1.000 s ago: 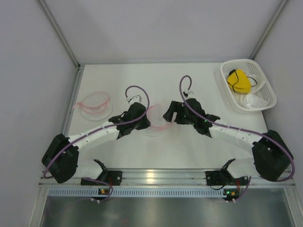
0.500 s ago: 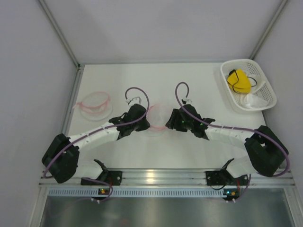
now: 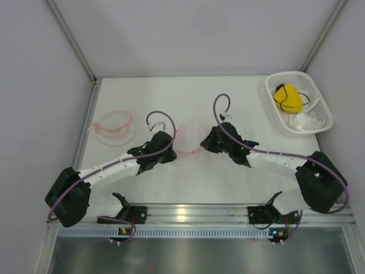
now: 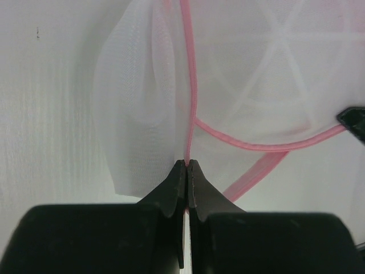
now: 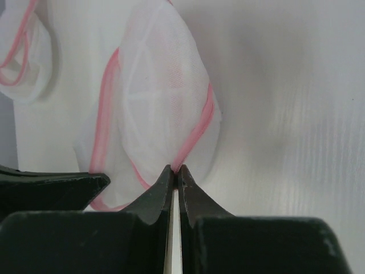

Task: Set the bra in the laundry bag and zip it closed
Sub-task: Open the laundry bag at the center of the board.

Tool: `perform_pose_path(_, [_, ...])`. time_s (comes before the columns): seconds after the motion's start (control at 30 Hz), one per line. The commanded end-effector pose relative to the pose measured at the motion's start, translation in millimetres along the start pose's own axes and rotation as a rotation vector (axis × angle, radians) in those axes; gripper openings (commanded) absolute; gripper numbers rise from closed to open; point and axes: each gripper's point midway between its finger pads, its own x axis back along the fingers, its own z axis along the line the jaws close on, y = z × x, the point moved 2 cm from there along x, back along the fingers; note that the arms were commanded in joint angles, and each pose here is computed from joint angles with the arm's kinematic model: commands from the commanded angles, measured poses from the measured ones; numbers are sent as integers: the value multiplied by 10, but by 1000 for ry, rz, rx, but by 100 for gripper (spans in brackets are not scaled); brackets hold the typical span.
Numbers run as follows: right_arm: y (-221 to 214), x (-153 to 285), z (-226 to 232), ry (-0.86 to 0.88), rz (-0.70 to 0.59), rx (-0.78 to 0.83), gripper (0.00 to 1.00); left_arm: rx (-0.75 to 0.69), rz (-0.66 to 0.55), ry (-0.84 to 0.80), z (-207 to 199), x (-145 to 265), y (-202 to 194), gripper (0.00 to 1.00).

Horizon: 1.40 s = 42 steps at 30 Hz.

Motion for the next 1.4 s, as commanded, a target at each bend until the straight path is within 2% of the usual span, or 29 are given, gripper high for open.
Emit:
perform_pose_path(0.0, [502,265,507,145,-172,-56,0,23,-54,-19,-10,39,64,0])
perform_pose_path(0.17, [961,420,528,185,-296,-189,0,20,-61,-3,54,42,44,0])
perform_pose_path(0.3, [1229,380,431,244,-314,-333,0,12,-68,3,82,48,44,0])
perform_pose_path(0.5, [1590,309,118,216,-364,-453,1,-8,-90,14,94,58,94,0])
perform_pose_path(0.53, [1599,311,106,230,-350,-469,4,-15,-95,13,85,62,112,0])
perform_pose_path(0.57, [1684,312,3,223,-371,-490,18,-17,-98,17,95,60,113,0])
perform_pose_path(0.63, [1765,318,-50,222,-386,-487,35,-21,-101,20,96,56,123,0])
perform_pose_path(0.67, [1851,317,-92,209,-401,-473,49,-24,-101,30,110,39,119,0])
perform_pose_path(0.77, [1967,310,-118,200,-389,-417,66,-36,-106,36,71,7,164,0])
perform_pose_path(0.83, [2072,365,-132,185,-382,-375,74,-38,-118,36,23,-5,226,0])
perform_pose_path(0.93, [2298,551,-208,126,-433,-259,77,-50,-126,43,-37,-59,294,0])
perform_pose_path(1.1, [2502,980,-852,-227,-520,-73,80,-94,-182,34,-228,-117,574,0])
perform_pose_path(1.13, [2612,1154,-1073,-322,-579,-82,82,-92,-215,12,-296,-118,679,0])
perform_pose_path(1.2, [2687,1306,-1300,-386,-608,-75,82,-107,-222,-41,-431,-160,781,0])
perform_pose_path(1.23, [2785,1445,-1583,-433,-636,-119,82,-94,-232,-56,-441,-184,877,0])
perform_pose_path(1.3, [2890,1549,-1931,-469,-643,-161,81,-78,-218,-106,-542,-264,1001,0])
perform_pose_path(1.37, [2938,1573,-2164,-514,-630,-177,81,-85,-227,-83,-467,-360,1152,0])
